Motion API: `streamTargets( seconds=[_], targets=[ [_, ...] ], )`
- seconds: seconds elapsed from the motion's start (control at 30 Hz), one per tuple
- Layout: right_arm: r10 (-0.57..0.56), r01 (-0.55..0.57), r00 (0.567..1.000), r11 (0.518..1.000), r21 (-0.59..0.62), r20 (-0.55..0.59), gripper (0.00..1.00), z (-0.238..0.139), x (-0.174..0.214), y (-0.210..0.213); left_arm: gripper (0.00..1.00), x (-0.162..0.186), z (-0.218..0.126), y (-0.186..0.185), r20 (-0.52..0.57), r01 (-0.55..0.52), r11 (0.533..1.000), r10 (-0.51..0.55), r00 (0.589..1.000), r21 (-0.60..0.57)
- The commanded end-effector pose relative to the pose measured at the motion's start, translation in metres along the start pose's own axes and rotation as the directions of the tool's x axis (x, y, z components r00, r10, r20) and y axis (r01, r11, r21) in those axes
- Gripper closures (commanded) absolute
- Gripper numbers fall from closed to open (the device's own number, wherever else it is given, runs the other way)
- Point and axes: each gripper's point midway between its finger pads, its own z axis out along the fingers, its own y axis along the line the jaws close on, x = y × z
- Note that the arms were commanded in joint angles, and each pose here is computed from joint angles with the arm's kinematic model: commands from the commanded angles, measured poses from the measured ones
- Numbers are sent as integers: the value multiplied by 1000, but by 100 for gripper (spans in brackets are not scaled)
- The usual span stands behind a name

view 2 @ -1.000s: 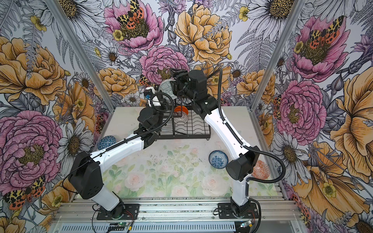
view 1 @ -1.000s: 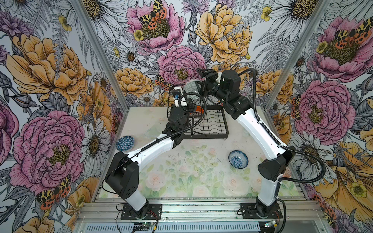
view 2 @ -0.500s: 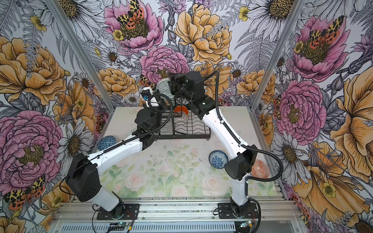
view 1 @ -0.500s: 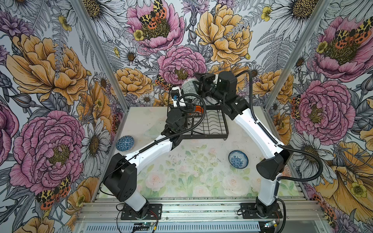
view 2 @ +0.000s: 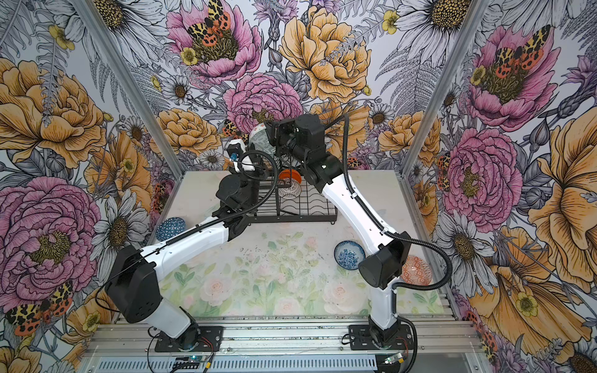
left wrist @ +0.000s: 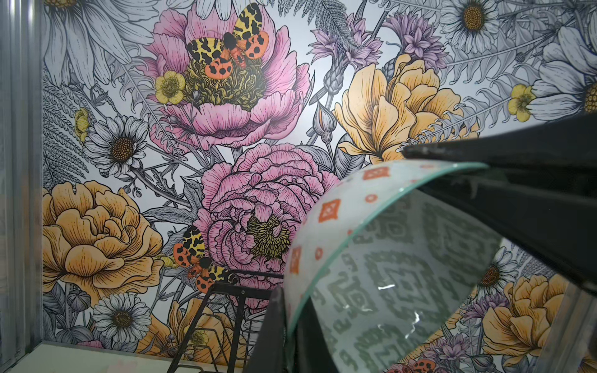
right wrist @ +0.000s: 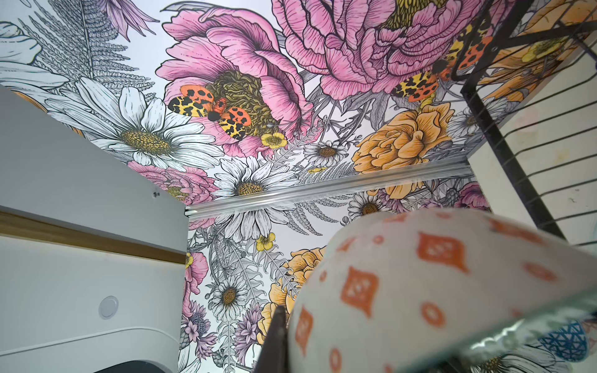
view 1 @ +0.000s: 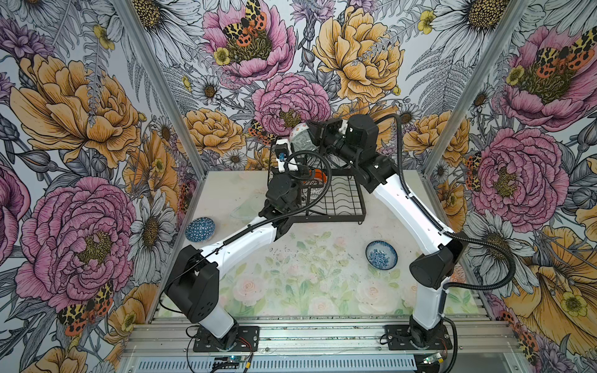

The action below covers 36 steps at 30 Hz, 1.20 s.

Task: Load the bowls into the dish rack

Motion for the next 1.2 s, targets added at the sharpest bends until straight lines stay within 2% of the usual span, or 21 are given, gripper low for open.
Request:
streamTargets(
  seconds=[0.0,0.1,0.23,0.5,0.53,0.63,0.7,1.03,1.17],
  targets=[
    [-65,65,997,998,5,42,100,1,-17,-1,100,-37,-3,2,49,27,1000,-27,998,-8],
    [-66,65,997,998,6,40,100,1,-17,-1,100,-32,0,3,3,58,998,-58,998,-9],
    [-69,69,997,998,1,29,100,2,-18,-1,78,-27,0,5,-39,71,997,-72,997,-22],
    [-108,108,993,994,-6,53,100,-3,-30,4,66,-18,-6,11,-101,61,998,-64,993,-35],
    [-113,113,992,994,-9,59,100,-4,-33,5,61,-18,-8,14,-112,63,997,-68,991,-42],
    [-124,125,989,992,-6,74,100,-6,-42,6,36,-13,-15,18,-144,77,996,-82,986,-41],
    [-129,130,988,991,-3,86,100,-9,-49,6,3,-12,-21,20,-166,82,996,-88,982,-42],
    [-142,141,978,990,12,153,100,-26,-83,5,1,-16,-51,27,-240,110,994,-112,964,-23],
    [-140,139,973,990,23,182,100,-37,-97,0,1,-10,-60,27,-307,132,991,-127,943,-5]
  ],
)
